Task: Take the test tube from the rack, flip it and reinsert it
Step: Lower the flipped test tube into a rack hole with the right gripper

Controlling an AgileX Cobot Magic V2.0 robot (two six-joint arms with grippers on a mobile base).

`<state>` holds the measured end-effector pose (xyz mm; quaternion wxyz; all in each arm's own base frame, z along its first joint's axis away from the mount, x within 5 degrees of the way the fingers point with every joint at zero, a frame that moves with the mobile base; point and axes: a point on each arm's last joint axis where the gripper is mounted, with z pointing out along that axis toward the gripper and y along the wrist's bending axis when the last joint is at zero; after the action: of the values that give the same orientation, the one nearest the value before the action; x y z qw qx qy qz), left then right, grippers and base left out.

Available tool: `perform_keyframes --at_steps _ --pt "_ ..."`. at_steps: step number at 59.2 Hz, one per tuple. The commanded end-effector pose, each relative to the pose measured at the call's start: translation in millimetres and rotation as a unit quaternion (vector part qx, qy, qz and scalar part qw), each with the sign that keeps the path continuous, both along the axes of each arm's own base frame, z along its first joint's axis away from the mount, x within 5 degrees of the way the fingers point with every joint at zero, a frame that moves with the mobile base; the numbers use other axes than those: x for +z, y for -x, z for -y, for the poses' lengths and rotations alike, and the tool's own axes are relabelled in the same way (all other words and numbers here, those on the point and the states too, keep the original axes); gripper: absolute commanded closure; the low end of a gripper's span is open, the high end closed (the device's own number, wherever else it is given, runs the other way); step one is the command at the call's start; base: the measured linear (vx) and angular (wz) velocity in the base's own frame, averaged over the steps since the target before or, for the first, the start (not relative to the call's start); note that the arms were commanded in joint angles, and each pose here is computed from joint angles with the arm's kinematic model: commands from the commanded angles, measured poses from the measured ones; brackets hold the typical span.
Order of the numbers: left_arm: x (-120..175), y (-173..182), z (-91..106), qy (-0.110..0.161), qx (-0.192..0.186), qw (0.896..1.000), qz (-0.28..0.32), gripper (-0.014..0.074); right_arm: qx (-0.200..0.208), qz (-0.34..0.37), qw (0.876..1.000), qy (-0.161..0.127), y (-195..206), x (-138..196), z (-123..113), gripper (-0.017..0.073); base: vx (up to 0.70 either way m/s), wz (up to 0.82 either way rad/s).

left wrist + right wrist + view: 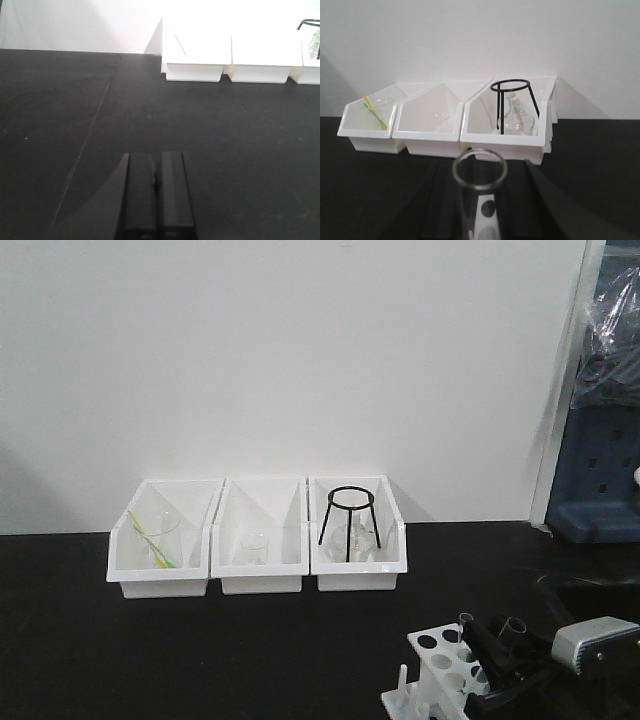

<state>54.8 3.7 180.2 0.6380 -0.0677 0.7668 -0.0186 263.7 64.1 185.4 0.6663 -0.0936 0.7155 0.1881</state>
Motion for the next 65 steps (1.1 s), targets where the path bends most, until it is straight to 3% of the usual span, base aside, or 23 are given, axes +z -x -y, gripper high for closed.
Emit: perform_keyframes --at_steps 1,12,29,39,65 --pt "7.0 -0.4 0.9 0.0 -0.006 0.999 0.044 0.06 0.001 0.067 0.998 -0.021 -4.9 17.1 0.2 0.0568 0.0 0.0" --pt "7.0 -0.4 0.9 0.0 -0.006 0.999 0.044 0.06 0.004 0.067 0.998 -0.021 -6.2 13.7 -0.4 0.0568 0.0 0.0" --pt "7.0 -0.4 0.9 0.0 -0.006 0.999 0.044 0.06 -0.005 0.007 1.0 0.01 -7.6 1.7 0.9 0.0568 0.0 0.0" --pt "7.0 -0.4 0.9 0.0 -0.006 0.999 0.044 0.06 -0.003 0.021 0.999 0.025 -7.6 2.9 0.7 0.0568 0.0 0.0" --pt "7.0 -0.4 0.9 0.0 -0.006 0.999 0.044 0.06 -0.002 0.043 0.999 0.006 -7.4 8.8 0.4 0.0568 0.0 0.0"
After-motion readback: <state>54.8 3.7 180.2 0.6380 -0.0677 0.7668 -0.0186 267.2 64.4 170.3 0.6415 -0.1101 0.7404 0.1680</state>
